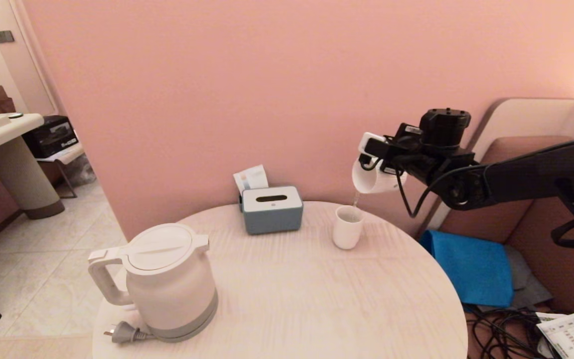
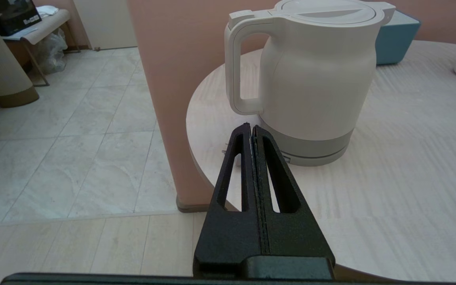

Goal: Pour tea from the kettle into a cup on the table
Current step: Pour water into another cup

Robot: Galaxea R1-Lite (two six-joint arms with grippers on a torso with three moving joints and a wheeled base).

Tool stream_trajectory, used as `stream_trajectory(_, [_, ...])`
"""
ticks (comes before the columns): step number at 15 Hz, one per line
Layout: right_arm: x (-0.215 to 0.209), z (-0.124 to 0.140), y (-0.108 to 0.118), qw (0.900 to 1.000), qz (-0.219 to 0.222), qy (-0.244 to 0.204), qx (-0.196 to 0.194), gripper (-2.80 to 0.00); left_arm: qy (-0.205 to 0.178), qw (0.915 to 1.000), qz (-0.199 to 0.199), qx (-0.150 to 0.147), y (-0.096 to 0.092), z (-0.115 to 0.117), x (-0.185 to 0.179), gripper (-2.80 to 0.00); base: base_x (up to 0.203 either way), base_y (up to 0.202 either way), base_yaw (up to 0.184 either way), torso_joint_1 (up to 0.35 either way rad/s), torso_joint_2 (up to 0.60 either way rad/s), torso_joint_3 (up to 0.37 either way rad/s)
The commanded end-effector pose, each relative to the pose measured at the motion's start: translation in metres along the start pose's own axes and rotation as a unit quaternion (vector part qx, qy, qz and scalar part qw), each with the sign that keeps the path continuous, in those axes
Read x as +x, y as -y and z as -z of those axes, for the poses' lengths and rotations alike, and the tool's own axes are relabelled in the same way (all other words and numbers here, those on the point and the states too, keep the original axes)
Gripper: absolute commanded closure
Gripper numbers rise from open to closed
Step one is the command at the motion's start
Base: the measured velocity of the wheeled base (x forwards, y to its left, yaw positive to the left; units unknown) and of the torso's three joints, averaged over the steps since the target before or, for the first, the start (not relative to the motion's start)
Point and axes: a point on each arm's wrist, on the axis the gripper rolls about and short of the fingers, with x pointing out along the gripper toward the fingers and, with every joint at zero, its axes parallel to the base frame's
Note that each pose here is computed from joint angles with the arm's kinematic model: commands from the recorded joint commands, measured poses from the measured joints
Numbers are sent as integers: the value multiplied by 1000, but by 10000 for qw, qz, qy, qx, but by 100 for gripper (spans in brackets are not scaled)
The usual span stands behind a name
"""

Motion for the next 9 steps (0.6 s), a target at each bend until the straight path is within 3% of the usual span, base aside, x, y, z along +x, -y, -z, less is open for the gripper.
stream_trajectory(1, [1, 0, -4, 10000, -27, 0, -43, 0, -2, 10000, -1, -3, 0, 0, 0, 0, 0, 0, 0, 0, 0, 0])
stream_trajectory(9, [0, -9, -20, 9997, -207, 14, -87, 0, -2, 10000, -1, -6, 0, 0, 0, 0, 0, 0, 0, 0, 0, 0])
